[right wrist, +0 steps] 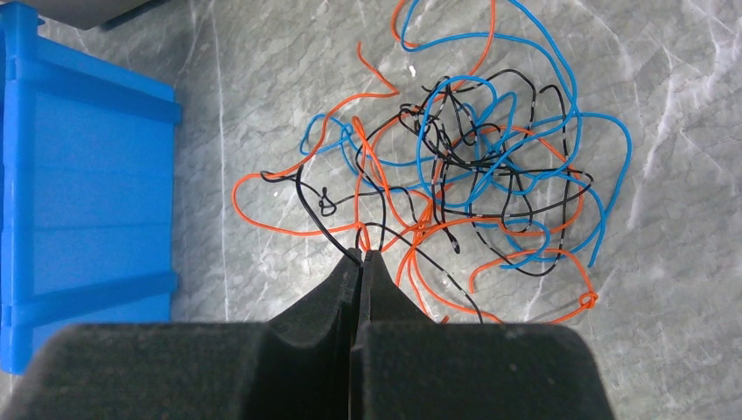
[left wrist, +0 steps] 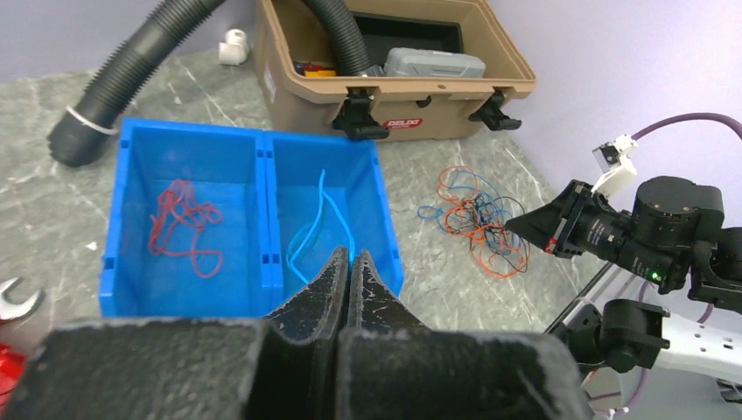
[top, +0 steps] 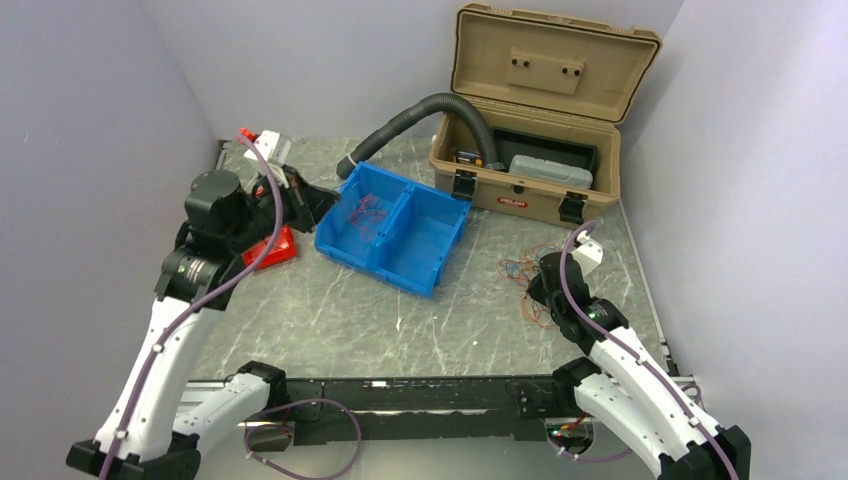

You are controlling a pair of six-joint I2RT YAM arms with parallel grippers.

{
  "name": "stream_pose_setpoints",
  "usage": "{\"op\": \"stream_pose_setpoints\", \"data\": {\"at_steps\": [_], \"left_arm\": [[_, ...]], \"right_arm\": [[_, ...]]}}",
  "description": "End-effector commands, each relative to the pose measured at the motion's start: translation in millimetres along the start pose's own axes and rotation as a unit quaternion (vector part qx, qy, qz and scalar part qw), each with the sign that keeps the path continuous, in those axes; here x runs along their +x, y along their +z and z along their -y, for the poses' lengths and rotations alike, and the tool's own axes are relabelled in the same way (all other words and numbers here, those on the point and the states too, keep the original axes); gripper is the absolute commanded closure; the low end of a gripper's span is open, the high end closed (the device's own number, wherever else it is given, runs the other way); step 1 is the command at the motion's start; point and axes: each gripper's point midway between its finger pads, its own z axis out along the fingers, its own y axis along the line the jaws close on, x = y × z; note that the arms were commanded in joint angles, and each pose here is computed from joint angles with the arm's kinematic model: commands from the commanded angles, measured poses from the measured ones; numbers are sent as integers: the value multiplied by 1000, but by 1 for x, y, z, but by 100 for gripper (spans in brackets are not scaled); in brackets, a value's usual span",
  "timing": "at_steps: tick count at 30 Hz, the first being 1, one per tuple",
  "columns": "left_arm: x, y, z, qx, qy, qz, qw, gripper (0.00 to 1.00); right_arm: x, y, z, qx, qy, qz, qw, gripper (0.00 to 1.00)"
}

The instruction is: Untangle the cables

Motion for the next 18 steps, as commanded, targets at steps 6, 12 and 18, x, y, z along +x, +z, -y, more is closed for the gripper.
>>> {"op": "stream_pose_setpoints", "data": {"at_steps": [6,12,18], "left_arm": [[-16,41,32,68,-6,9,998,100],[2,72,18,19,0,-32,999,100],[34,105,3,0,-13,-73,997,100]], "right_arm": [[-16,-1,-15,-24,3,23,999,100],[-13,2,-19,-31,2,15,999,100],[-12,3,-21,-34,0,11,999,100]]}}
